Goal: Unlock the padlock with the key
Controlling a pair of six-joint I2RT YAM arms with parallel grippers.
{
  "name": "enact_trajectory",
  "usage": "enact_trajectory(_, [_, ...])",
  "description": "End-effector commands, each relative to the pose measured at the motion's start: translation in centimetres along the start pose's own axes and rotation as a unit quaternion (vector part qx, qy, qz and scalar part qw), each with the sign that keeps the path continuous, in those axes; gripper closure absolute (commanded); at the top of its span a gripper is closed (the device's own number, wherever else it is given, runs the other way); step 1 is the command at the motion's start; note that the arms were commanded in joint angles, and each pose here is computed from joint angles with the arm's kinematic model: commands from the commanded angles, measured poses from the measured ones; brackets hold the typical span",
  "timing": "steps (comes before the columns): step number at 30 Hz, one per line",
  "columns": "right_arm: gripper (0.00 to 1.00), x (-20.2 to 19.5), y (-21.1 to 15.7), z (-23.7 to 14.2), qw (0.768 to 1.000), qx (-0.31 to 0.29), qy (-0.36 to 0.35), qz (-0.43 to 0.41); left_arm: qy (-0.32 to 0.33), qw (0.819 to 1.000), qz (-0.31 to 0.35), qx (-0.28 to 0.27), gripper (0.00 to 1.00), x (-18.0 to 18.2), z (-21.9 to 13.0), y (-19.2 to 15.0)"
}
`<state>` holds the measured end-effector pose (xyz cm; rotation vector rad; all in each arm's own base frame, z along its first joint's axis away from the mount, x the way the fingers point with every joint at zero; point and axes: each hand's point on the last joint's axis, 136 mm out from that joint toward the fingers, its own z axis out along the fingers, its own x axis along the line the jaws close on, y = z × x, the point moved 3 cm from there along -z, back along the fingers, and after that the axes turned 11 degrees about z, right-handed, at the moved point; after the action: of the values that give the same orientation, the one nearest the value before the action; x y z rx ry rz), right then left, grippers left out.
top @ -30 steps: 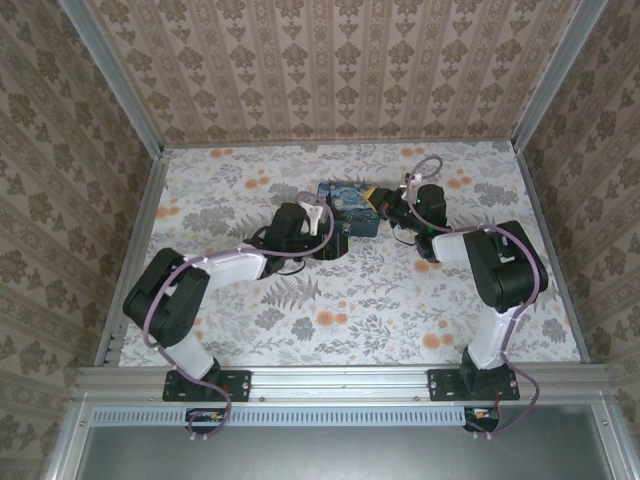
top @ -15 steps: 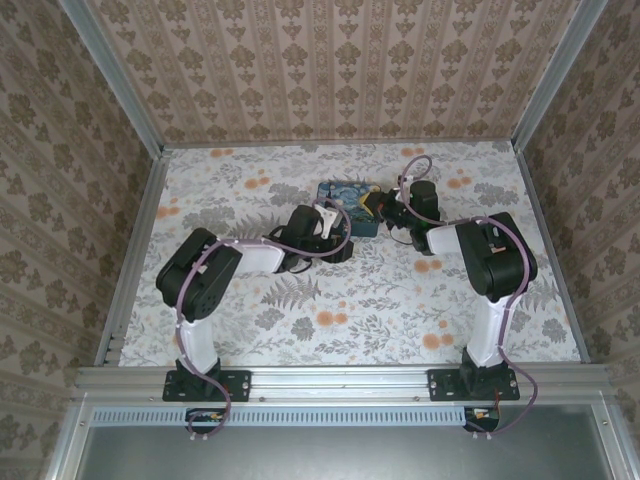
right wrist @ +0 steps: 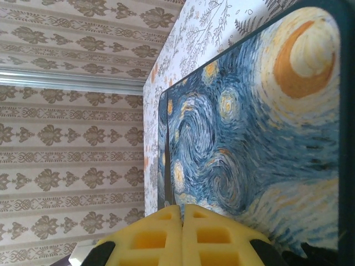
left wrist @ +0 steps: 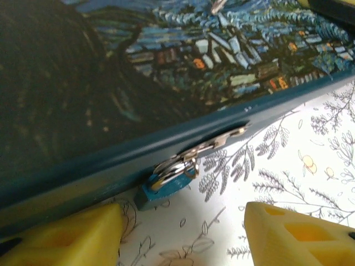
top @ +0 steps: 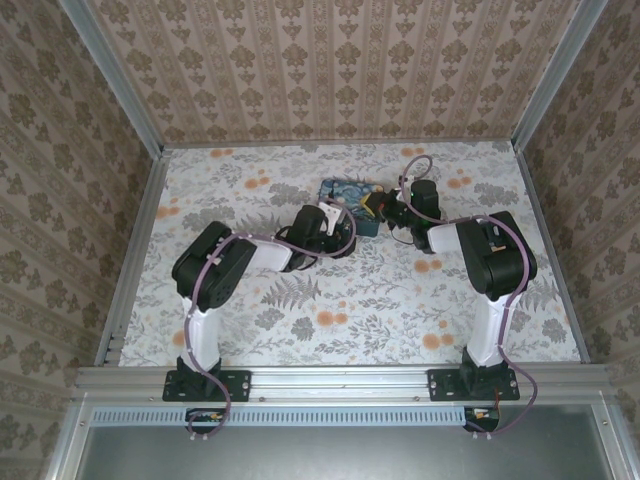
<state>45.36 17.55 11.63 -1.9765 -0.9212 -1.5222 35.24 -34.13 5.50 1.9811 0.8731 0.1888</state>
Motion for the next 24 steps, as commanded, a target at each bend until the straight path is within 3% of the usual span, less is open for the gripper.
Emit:
enact_trajectory(1, [1.0, -1.9, 0.2, 0.4, 1.0, 0.01, -0.027, 0.01, -0.018, 1.0, 0.003, -0.019, 0.4, -0.6, 1.3, 0.7])
enact_trajectory(10, [1.0, -3.3, 0.4, 0.7, 0.999, 0.006, -0.042, 0.021, -0.095, 0.993, -0.049, -0.045, 0.4, -2.2, 2.0, 1.8])
enact_trajectory(24, [1.0, -3.7, 0.6, 0.9, 0.999, 0.004, -0.042, 0.027, -0.145, 0.97, -0.156, -0.114, 0.41, -1.6, 0.9, 2.9])
